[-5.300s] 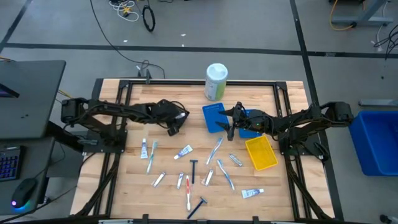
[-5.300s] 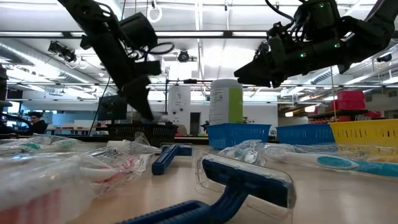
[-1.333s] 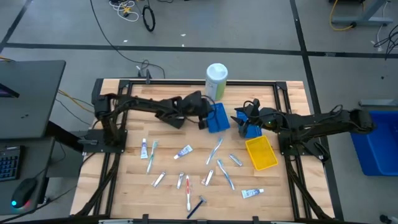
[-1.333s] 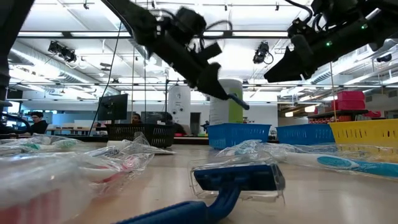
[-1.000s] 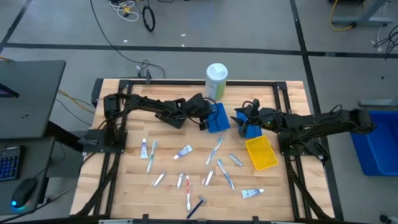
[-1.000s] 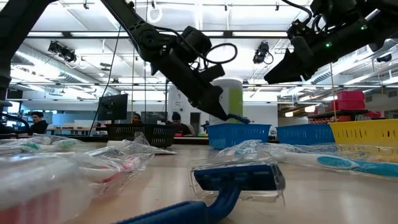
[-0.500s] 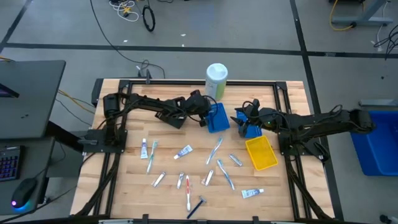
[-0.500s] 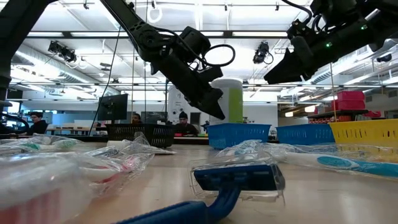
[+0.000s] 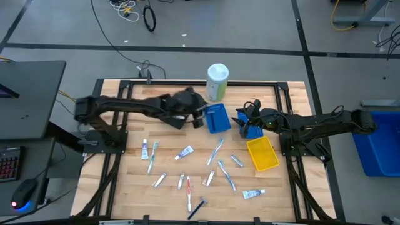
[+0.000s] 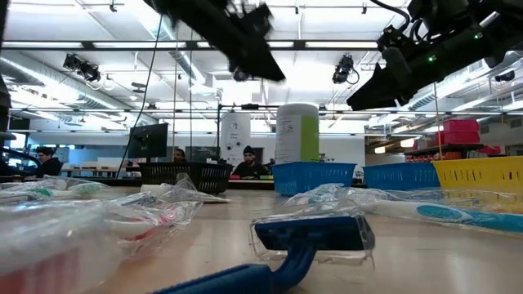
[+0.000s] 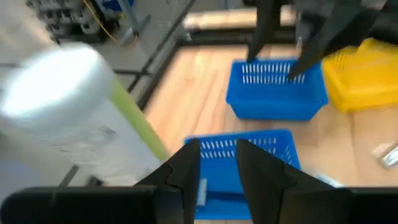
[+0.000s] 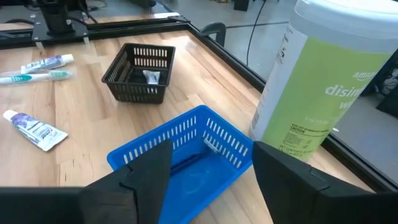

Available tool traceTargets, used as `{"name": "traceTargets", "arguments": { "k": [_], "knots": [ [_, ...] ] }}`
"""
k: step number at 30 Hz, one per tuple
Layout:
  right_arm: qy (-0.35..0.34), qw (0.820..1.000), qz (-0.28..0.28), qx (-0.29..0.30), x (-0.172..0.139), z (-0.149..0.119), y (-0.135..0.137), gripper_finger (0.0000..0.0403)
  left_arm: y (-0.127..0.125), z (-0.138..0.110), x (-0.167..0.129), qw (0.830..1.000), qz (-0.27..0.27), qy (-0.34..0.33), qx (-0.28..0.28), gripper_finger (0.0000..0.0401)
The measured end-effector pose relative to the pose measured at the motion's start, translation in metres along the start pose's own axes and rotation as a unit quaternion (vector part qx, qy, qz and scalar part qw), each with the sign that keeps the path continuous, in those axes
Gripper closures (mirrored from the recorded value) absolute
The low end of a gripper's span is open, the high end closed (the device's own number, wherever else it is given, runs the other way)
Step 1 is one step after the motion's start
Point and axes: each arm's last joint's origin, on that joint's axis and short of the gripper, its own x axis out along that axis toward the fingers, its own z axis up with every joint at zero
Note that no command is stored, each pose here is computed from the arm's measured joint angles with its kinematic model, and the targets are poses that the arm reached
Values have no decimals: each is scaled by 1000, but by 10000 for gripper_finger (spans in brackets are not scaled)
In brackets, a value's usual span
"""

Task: Pick & Place Travel size toiletries
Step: Put the nail cutter into the right blue basket

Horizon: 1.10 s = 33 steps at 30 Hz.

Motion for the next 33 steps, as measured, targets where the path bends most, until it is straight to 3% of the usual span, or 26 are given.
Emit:
{"name": "traceTargets", "arguments": {
  "k": [6,10,19,25,29,33],
  "knots": [
    [-13,999,29,7,0,3,2,187,19,17,-66,1000,-2,-6,4,302],
    [-36,997,67,14,-1,8,4,194,21,-3,-91,999,-33,-9,1,305],
    [-106,990,82,48,-3,22,5,206,3,-81,-97,992,-87,-71,-58,305],
    [-153,977,134,68,-6,32,7,219,0,-100,-95,988,-87,-113,-60,305],
    [-194,960,189,76,-11,40,13,225,0,-100,-95,989,-85,-114,-39,305],
    [-282,919,267,70,-24,64,27,225,0,-97,-95,989,-83,-121,-27,305]
  ]
}}
